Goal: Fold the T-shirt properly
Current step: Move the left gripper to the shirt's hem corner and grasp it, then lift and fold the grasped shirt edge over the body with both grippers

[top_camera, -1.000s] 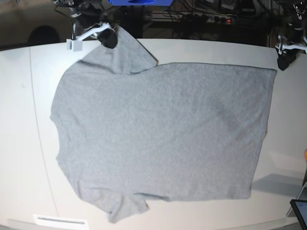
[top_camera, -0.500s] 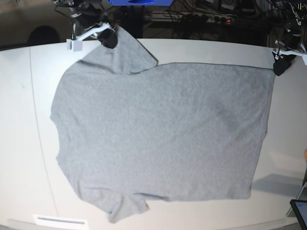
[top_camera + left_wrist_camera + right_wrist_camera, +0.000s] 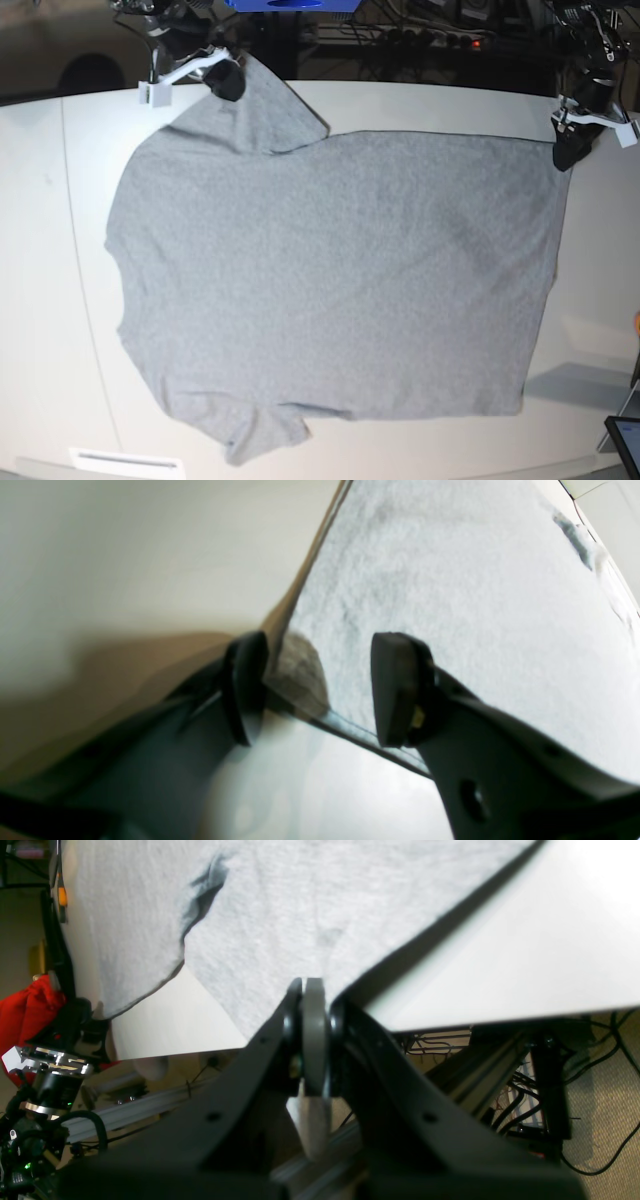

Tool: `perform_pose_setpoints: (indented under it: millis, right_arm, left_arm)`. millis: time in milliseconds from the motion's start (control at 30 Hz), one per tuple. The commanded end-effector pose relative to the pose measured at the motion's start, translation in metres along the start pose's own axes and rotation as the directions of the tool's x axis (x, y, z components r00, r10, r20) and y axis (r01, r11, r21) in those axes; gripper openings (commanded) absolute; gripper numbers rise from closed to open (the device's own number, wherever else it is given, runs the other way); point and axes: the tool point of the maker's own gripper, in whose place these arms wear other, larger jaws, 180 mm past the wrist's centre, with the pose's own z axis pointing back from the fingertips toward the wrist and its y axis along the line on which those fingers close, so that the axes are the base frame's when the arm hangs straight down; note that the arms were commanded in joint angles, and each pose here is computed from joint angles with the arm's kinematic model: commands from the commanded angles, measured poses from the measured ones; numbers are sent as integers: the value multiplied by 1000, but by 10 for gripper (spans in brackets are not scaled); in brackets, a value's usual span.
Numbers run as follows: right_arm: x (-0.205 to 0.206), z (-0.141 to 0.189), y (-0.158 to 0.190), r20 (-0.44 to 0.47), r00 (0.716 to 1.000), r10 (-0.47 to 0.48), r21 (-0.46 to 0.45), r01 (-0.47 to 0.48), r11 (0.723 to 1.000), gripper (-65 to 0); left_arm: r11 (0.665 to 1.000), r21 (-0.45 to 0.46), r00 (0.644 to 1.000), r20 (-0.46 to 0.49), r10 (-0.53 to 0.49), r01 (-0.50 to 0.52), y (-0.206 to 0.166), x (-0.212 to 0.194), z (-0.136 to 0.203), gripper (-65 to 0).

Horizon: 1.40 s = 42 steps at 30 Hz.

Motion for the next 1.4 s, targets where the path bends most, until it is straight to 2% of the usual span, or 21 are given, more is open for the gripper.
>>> perform_pose_setpoints:
  millis: [0, 433, 500, 600, 1033, 1167, 1367]
  right_arm:
    - [-2, 3, -2, -9, 1000, 1, -12, -1, 1000, -647]
    - [-2, 3, -2, -9, 1000, 1, -12, -1, 1000, -647]
    - [-2, 3, -2, -9, 1000, 1, -12, -1, 1000, -647]
    - [-2, 3, -2, -9, 1000, 1, -12, -1, 1000, -647]
    - [3, 3, 2, 3, 1000, 10, 1, -10, 1000, -647]
    - [13, 3, 4, 4, 998, 63, 16, -63, 998, -647]
    - [19, -4, 29, -3, 992, 124, 94, -123, 988, -649]
  left_arm:
    - [999, 30, 991, -134, -28, 33, 6, -28, 2, -333]
    - [999, 14, 992, -122, -29, 31, 0, -23, -6, -348]
    - [999, 14, 992, -122, -29, 31, 0, -23, -6, -432]
    - [999, 17, 992, -122, -27, 29, 0, -23, -6, -647]
    - [999, 18, 992, -121, -40, 42, 1, -21, -3, -650]
    - [999, 20, 992, -121, -42, 45, 2, -20, -3, -650]
    - [995, -4, 990, -99, -104, 104, -9, -4, -1, -650]
